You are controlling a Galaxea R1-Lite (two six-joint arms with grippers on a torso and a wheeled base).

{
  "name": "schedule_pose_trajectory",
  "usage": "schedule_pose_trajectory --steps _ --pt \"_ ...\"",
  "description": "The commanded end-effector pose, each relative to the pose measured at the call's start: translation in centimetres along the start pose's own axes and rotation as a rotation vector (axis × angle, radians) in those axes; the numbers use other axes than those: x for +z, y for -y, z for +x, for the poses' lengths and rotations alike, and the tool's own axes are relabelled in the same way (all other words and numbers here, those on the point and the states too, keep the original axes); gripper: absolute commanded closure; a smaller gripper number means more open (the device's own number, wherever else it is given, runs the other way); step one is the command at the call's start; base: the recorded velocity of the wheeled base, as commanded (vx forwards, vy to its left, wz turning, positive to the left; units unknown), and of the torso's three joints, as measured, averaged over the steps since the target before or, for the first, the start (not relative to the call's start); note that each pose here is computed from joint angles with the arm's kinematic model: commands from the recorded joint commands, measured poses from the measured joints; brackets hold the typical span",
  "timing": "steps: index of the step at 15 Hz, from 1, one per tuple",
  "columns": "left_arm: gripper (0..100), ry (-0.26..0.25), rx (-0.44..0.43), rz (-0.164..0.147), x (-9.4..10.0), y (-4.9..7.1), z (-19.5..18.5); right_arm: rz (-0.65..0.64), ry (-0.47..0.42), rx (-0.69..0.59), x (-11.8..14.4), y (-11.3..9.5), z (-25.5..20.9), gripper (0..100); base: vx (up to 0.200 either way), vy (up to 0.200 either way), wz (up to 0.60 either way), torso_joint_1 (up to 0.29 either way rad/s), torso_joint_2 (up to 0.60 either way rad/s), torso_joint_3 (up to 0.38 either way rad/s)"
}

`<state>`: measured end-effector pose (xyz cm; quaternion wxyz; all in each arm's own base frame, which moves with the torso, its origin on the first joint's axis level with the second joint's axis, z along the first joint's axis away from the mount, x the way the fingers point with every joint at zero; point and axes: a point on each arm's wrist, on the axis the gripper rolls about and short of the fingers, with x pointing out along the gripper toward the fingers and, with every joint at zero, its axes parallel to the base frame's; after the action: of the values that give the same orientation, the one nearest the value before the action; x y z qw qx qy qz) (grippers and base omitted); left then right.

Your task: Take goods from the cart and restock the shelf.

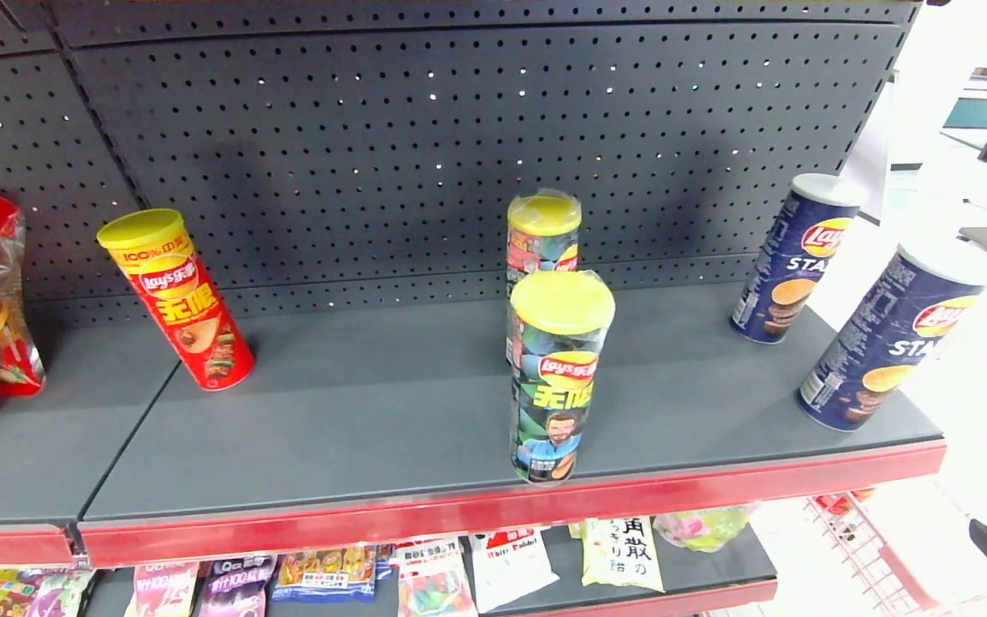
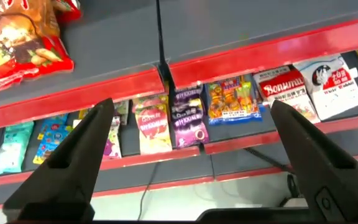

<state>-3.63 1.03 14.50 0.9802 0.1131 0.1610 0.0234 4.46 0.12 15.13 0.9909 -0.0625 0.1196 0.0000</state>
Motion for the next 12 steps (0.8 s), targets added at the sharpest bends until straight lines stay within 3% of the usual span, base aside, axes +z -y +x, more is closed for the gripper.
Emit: schedule_pose_trajectory --steps 1,5,10,12 --pt "0 0.006 0.001 0.0 0.0 0.0 -0.1 0.0 0.007 0.0 0.0 0.0 -0.1 0 -0.2 0.0 0.0 0.002 0.0 0.002" --pt "0 0.048 0.01 0.044 -0.6 0.0 -0.6 -0.018 0.019 -0.003 -0.3 0.0 -0.4 0 0.0 0.0 0.0 0.0 0.0 0.0" --pt "0 0.06 0.015 0.076 -1.2 0.1 -0.7 -0.033 0.021 -0.002 -0.8 0.0 -0.7 0 0.0 0.0 0.0 0.0 0.0 0.0" --pt "0 0.063 0.012 0.076 -1.2 0.1 -0.7 -0.031 0.022 -0.001 -0.8 0.0 -0.7 0 0.0 0.0 0.0 0.0 0.0 0.0"
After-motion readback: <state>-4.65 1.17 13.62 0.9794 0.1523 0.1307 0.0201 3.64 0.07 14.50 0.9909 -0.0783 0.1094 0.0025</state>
